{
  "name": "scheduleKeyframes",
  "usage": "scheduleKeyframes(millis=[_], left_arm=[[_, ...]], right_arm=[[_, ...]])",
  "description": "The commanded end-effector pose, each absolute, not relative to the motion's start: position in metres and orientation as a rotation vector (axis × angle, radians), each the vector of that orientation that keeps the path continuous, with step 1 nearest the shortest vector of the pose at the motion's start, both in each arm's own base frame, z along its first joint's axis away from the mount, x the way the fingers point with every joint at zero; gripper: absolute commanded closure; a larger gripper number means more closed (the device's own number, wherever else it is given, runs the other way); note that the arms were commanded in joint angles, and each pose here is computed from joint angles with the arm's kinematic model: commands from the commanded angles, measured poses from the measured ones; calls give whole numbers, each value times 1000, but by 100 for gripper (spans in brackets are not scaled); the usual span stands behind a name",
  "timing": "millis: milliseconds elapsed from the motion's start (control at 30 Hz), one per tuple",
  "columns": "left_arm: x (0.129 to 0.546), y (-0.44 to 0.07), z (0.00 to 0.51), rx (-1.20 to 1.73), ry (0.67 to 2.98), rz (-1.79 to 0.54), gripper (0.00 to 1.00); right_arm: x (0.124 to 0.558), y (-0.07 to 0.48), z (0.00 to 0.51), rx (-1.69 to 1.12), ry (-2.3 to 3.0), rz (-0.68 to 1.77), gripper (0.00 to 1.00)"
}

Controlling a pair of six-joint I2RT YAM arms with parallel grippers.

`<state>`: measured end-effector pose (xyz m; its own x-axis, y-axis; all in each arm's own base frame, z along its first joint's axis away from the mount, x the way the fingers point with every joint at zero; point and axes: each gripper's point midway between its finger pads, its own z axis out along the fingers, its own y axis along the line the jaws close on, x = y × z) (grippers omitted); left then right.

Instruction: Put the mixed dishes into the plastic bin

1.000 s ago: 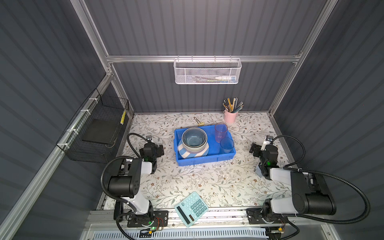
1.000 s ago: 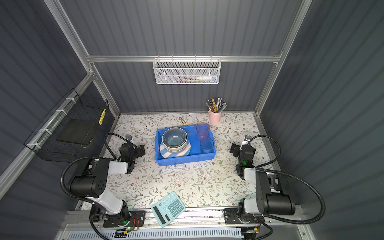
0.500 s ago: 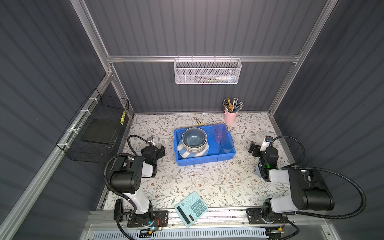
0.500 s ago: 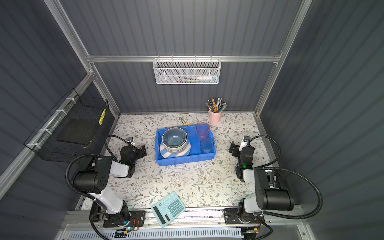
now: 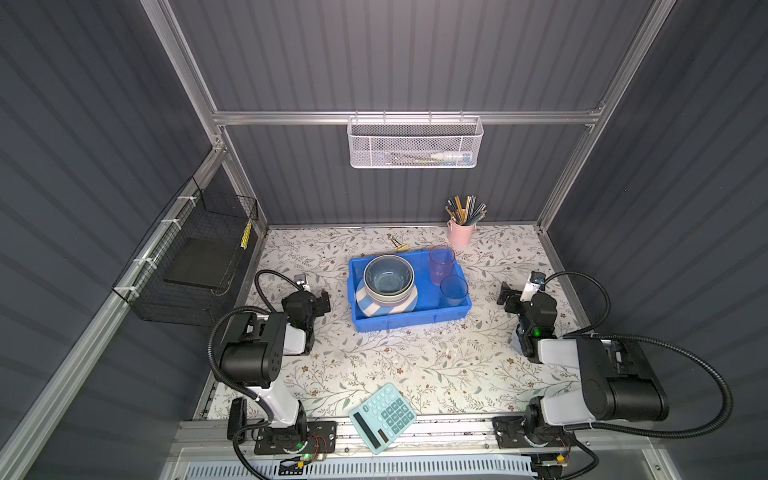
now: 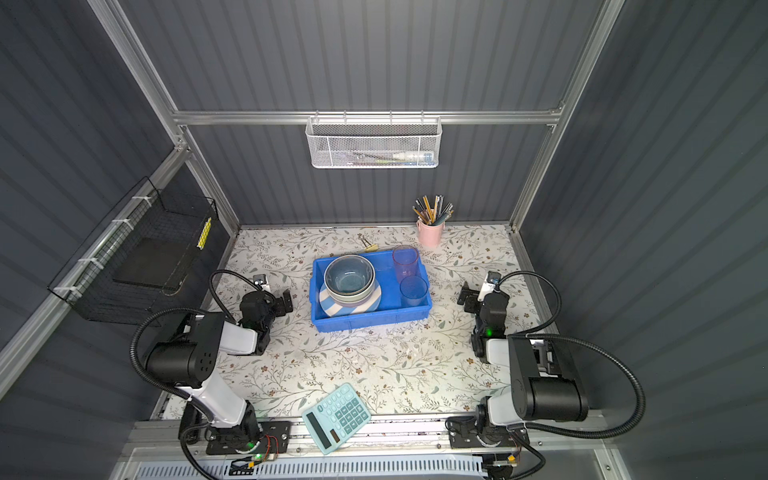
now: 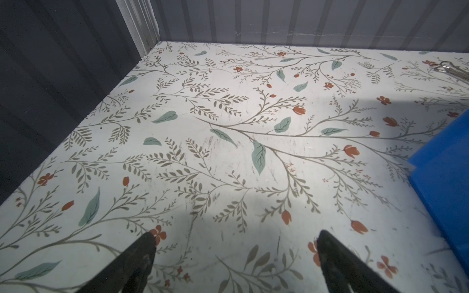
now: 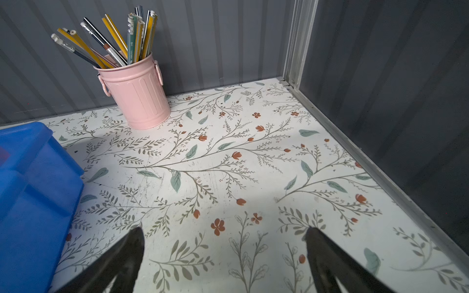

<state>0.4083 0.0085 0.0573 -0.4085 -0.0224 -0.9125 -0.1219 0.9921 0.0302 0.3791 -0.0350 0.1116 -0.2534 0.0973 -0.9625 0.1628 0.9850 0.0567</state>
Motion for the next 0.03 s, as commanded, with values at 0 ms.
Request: scheduleKeyframes(millis=[0], left_arm=[[415, 8, 67, -83, 1953, 112, 0]], right_arm=[[383, -36, 120, 180, 1801, -67, 1]])
